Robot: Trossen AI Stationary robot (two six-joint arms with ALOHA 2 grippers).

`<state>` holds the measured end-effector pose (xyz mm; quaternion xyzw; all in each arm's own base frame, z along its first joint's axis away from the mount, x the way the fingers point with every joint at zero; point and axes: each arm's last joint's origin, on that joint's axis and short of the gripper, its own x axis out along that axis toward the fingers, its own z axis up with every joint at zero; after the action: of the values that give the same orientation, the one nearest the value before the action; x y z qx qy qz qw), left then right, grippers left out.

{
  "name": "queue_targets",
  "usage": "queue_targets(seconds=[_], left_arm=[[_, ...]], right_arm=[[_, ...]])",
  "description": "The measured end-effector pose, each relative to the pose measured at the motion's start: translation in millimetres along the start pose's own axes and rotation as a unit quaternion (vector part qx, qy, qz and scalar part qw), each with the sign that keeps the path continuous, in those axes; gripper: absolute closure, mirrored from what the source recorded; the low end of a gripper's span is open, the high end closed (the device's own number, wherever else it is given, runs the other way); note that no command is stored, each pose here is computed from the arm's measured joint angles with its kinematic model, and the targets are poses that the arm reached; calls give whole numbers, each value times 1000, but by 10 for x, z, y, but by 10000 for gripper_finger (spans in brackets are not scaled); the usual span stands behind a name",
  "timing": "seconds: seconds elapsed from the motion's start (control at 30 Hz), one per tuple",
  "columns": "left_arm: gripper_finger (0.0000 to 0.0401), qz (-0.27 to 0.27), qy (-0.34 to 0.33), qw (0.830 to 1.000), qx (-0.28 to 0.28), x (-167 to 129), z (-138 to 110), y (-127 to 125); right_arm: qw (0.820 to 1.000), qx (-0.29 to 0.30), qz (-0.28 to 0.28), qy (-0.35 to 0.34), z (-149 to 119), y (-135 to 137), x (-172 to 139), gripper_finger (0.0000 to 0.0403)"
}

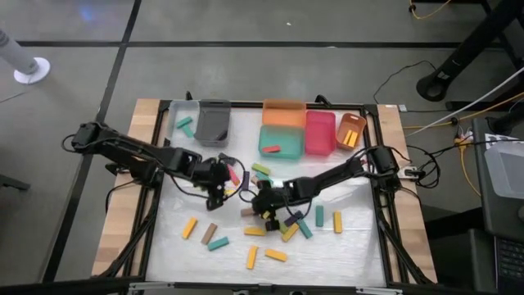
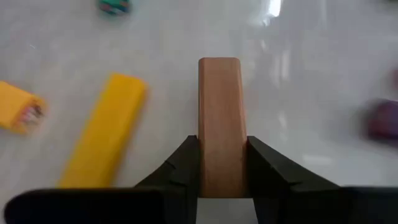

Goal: Sort blocks
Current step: Put the brown block into the left orange bin

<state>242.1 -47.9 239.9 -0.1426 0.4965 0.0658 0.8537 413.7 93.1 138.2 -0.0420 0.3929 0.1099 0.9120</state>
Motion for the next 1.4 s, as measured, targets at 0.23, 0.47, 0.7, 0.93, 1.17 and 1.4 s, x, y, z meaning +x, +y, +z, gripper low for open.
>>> queue_targets(seconds=[0.23, 0.47, 0.7, 0.93, 1.17, 1.4], left_arm=[[223, -13, 66, 994, -83, -42, -278, -272], [223, -30, 84, 989, -121, -102, -488, -527], [223, -36, 99, 979, -177, -154, -649, -686], [223, -40, 113, 969, -217, -205, -788, -803], [223, -38, 124, 952, -278, -243, -886, -876], [223, -32, 154, 926, -344, -272, -1008, -958]], right_arm=[[997, -34, -40, 51, 381, -363, -214, 300], [980, -77, -142, 114, 678, -827, -559, 298], [956, -67, -225, 177, 752, -1473, -952, 294], [937, 5, -277, 214, 488, -2278, -1291, 296], [924, 85, -298, 225, 132, -2896, -1622, 290], [934, 138, -264, 198, -98, -3201, -1804, 289]])
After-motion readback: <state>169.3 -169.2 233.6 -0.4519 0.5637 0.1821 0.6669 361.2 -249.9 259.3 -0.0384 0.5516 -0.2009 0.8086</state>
